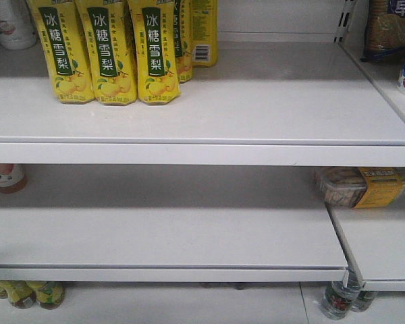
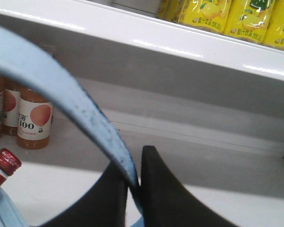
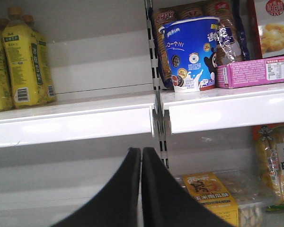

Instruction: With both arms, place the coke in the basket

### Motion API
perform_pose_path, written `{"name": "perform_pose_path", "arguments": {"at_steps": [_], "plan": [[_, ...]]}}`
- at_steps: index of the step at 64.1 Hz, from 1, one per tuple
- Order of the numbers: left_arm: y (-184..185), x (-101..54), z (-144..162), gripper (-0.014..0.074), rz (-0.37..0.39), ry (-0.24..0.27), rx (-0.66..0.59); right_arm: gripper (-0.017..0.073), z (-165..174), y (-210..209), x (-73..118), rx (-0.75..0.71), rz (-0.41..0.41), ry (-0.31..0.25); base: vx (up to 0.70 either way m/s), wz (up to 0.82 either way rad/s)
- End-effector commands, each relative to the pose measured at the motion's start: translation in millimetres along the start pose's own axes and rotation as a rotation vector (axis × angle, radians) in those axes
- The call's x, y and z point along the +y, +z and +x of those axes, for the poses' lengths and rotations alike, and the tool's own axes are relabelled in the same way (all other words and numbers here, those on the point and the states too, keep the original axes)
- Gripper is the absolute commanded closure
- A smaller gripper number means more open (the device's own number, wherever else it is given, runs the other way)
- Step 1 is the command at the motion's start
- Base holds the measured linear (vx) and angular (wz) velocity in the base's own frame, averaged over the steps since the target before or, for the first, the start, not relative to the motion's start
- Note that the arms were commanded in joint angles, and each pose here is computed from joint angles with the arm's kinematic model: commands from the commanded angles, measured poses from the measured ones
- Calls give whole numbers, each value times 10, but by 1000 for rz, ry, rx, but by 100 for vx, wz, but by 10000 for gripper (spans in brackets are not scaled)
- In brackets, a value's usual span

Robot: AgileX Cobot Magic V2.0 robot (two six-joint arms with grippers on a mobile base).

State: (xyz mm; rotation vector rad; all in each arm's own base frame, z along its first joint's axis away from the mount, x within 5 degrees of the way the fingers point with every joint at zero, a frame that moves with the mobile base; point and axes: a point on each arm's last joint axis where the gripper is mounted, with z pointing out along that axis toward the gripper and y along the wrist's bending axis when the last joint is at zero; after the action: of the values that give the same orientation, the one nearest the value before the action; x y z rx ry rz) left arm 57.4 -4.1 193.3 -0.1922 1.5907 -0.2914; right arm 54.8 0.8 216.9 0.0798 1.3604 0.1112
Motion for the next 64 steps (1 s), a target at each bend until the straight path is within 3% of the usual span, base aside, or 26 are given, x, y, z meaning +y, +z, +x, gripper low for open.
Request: {"name": "perform_pose_path", "arguments": {"at_steps": [1, 64], "plan": [[-49, -64, -240, 600, 39, 96, -199, 564, -49, -14, 11, -78, -12, -15, 0, 0], [-49, -64, -240, 600, 39, 96, -199, 564, -52, -14, 11, -80, -13, -15, 0, 0]]}}
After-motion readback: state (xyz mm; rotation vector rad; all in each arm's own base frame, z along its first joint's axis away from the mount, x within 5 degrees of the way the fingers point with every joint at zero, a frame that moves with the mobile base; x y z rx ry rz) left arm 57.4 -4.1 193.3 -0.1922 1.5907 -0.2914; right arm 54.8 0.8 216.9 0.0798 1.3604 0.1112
